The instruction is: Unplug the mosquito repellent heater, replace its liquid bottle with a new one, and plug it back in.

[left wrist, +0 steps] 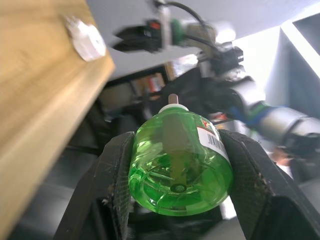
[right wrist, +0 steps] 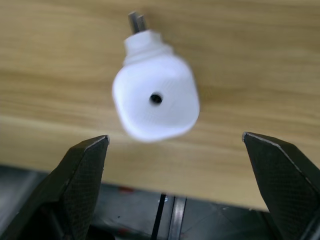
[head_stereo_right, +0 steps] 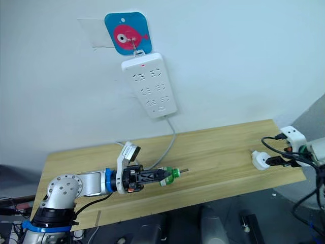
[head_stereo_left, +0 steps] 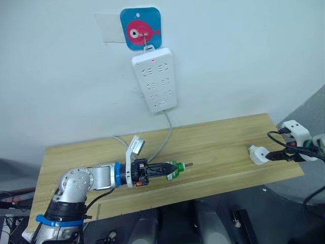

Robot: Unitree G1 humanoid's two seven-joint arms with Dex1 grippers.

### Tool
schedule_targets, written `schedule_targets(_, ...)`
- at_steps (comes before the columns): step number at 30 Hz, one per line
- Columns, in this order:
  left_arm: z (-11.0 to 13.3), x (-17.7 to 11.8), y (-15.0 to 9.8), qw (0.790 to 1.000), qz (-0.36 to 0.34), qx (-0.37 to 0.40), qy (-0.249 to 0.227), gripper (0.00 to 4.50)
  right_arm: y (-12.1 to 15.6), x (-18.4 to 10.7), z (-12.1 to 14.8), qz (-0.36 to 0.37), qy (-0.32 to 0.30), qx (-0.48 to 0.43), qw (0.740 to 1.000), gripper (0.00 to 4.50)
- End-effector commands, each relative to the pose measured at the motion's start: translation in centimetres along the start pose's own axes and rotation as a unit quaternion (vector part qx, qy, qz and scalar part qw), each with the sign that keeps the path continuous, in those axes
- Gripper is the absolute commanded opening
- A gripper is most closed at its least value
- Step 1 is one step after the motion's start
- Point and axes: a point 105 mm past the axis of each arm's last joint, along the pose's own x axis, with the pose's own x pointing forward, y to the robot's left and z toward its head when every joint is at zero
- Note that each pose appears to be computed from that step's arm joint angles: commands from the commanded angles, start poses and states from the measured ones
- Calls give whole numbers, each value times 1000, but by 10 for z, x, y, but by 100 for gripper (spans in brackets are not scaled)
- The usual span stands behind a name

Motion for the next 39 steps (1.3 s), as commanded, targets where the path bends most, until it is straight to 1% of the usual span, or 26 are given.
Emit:
schedule_targets(1, 30, 25, -22, 962, -3, 265, -65, 224, 71, -35, 34, 157, -118, 73, 978, 448)
schedule_targets(3, 38, 29, -19, 943, 20, 315, -102, 224, 103, -41, 36, 249, -180, 90, 947, 448)
schedule_targets(4, 40, 31, -19, 934, 27, 339, -111, 224, 116, -42, 34, 283, -211, 93, 931, 448)
schedule_targets(5, 41, 33, -19, 926, 31, 358, -118, 224, 127, -43, 33, 302, -239, 95, 918, 448)
schedule_targets(8, 42, 37, -22, 903, 40, 408, -130, 224, 155, -35, 38, 320, -328, 143, 877, 448)
schedule_targets(9, 43, 39, -23, 895, 43, 422, -136, 224, 169, -32, 41, 327, -350, 155, 864, 448)
schedule_targets(11, 48, 43, -23, 886, 56, 436, -148, 224, 195, -31, 49, 335, -384, 180, 841, 448)
schedule_targets(12, 51, 44, -23, 882, 61, 441, -154, 224, 203, -31, 52, 338, -395, 193, 832, 448)
schedule_targets(13, 53, 45, -22, 878, 67, 447, -157, 224, 212, -31, 57, 339, -410, 221, 817, 448)
schedule_targets(15, 56, 48, -20, 874, 75, 452, -163, 224, 230, -33, 60, 346, -421, 244, 802, 448)
schedule_targets(20, 59, 53, -22, 873, 78, 451, -171, 224, 249, -41, 66, 352, -417, 284, 788, 448)
schedule_targets(24, 61, 59, -29, 871, 74, 451, -182, 224, 257, -44, 69, 356, -399, 308, 787, 448)
schedule_targets(26, 62, 60, -31, 869, 77, 451, -188, 224, 260, -42, 67, 356, -386, 314, 791, 448)
schedule_targets(31, 63, 59, -35, 865, 75, 456, -196, 224, 260, -43, 65, 358, -370, 335, 789, 448)
schedule_targets(35, 60, 59, -37, 869, 68, 452, -191, 224, 256, -42, 67, 354, -369, 358, 781, 448)
schedule_targets(39, 58, 58, -37, 871, 68, 448, -189, 224, 256, -42, 68, 354, -368, 362, 780, 448)
